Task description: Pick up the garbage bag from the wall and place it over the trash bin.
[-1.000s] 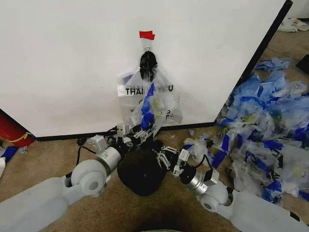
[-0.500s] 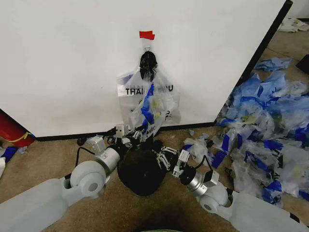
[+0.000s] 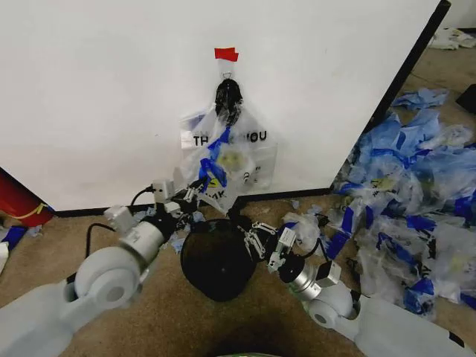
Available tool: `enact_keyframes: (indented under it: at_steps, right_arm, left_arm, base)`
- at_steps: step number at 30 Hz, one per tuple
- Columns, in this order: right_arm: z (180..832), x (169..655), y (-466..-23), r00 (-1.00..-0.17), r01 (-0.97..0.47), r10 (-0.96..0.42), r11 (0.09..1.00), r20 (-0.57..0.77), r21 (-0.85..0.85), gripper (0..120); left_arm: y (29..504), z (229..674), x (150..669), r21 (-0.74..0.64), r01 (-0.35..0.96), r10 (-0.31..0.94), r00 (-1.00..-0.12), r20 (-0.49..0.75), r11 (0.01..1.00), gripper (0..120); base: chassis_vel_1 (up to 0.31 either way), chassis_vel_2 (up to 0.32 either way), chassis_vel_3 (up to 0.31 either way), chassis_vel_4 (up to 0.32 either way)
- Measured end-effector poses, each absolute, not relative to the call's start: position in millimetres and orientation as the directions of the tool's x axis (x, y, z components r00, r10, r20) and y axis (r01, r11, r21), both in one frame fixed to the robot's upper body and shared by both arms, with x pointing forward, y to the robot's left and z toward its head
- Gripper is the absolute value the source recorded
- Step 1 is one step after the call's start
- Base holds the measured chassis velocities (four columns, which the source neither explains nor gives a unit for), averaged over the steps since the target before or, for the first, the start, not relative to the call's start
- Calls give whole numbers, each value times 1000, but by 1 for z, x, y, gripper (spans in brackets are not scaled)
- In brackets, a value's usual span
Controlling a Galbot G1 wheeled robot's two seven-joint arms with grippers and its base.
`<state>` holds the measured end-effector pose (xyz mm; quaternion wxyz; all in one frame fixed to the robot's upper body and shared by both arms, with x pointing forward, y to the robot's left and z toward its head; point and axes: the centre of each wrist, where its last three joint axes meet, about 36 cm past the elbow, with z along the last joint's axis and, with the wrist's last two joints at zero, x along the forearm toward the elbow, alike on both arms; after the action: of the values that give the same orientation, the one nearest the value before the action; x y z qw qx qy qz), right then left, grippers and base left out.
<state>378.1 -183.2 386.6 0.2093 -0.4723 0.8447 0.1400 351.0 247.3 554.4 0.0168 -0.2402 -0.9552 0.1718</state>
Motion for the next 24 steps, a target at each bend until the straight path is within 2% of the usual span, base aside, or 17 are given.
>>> enact_keyframes:
  at_steps: [10,20,24]
  right_arm:
    - [381,359,-200,-495,-839,-729,543,-473,40,0]
    - [387,363,-213,-493,-826,-732,564,-470,-11,0]
    - [415,377,-230,-509,-791,-721,607,-470,-73,15]
  left_arm:
    - [236,570,338,-339,461,420,-887,-189,820,0]
    - [236,565,335,-354,438,388,-898,-207,826,0]
    - [236,562,335,-353,434,383,-900,-207,829,0]
  base:
    - [0,0,0,0]
    - [0,0,0,0]
    - [0,0,0,0]
